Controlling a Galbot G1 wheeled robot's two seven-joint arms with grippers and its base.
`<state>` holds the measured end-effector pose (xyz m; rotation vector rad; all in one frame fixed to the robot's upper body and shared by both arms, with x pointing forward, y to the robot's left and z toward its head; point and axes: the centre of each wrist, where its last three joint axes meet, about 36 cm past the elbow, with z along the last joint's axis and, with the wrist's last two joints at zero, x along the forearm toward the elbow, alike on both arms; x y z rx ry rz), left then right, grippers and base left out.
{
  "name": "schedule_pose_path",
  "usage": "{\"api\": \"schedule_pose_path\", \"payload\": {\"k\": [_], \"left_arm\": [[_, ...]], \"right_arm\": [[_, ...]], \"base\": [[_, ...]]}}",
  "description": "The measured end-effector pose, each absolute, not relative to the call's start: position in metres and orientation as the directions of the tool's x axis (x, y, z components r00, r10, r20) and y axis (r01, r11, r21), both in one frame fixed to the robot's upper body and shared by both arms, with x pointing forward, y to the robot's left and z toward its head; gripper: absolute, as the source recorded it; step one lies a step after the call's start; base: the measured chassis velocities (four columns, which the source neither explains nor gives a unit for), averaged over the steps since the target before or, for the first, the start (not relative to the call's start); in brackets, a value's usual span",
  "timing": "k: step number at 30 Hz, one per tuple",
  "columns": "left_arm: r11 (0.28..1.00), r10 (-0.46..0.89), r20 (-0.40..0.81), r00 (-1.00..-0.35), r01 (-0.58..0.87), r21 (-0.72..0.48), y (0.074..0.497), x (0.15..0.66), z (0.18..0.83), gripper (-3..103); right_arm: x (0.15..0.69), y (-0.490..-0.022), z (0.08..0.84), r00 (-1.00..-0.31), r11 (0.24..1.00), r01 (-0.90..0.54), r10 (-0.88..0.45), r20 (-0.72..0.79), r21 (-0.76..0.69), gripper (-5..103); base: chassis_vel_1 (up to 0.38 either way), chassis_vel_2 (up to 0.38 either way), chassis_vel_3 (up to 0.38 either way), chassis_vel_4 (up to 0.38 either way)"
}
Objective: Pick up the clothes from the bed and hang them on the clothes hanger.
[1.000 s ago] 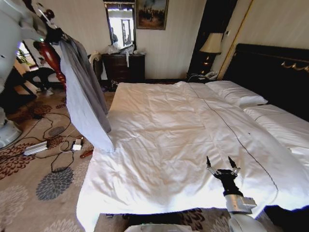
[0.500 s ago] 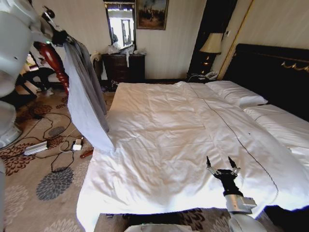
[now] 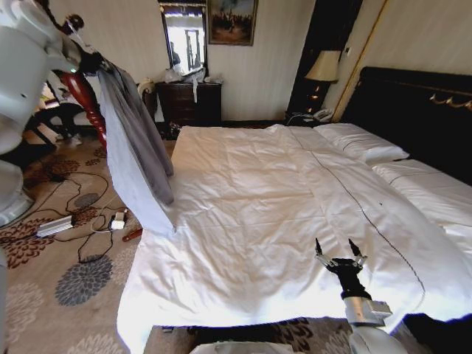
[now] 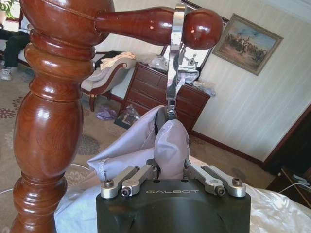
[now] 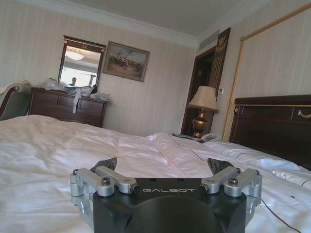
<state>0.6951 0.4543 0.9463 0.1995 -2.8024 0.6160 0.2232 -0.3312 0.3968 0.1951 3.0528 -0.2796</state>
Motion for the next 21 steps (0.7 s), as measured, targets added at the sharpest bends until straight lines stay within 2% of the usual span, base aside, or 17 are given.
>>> {"api": "schedule_pose_path", "payload": {"k": [7,10,12,14,16,17,20,21], "left_arm": [[0.906,-0.073,0.282,-0.957,-0.182,-0.383,0.4522,0.6958,0.9435,16],[0.925,-0.089,0.275,-0.957,-0.182,-0.335,0.4514,0.6961,0.9435,15],[0.931,-0.101,0.275,-0.956,-0.188,-0.313,0.4498,0.6954,0.9447,25],[0.932,-0.106,0.274,-0.956,-0.192,-0.307,0.4491,0.6949,0.9451,25],[0.937,-0.12,0.274,-0.954,-0.2,-0.288,0.4478,0.693,0.9455,36],[0.937,-0.12,0.274,-0.954,-0.2,-0.288,0.4478,0.693,0.9455,36],[0.943,-0.133,0.274,-0.952,-0.207,-0.261,0.4471,0.6904,0.9445,52],[0.943,-0.133,0.274,-0.952,-0.207,-0.261,0.4471,0.6904,0.9445,52]], "right_arm": [[0.2232,-0.3312,0.3968,-0.99,0.975,0.132,0.12,-0.081,-0.176,100],[0.2232,-0.3312,0.3968,-0.99,0.975,0.132,0.12,-0.081,-0.176,100],[0.2232,-0.3312,0.3968,-0.99,0.975,0.132,0.12,-0.081,-0.176,100],[0.2232,-0.3312,0.3968,-0.99,0.975,0.132,0.12,-0.081,-0.176,100],[0.2232,-0.3312,0.3968,-0.99,0.975,0.132,0.12,-0.081,-0.176,100],[0.2232,-0.3312,0.3968,-0.99,0.975,0.132,0.12,-0.081,-0.176,100],[0.2232,-0.3312,0.3968,-0.99,0.975,0.132,0.12,-0.081,-0.176,100],[0.2232,-0.3312,0.3968,-0.99,0.975,0.132,0.12,-0.081,-0.176,100]], "base": [[0.0,0.0,0.0,0.0],[0.0,0.0,0.0,0.0],[0.0,0.0,0.0,0.0],[0.0,0.0,0.0,0.0],[0.0,0.0,0.0,0.0],[0.0,0.0,0.0,0.0],[0.0,0.0,0.0,0.0],[0.0,0.0,0.0,0.0]]}}
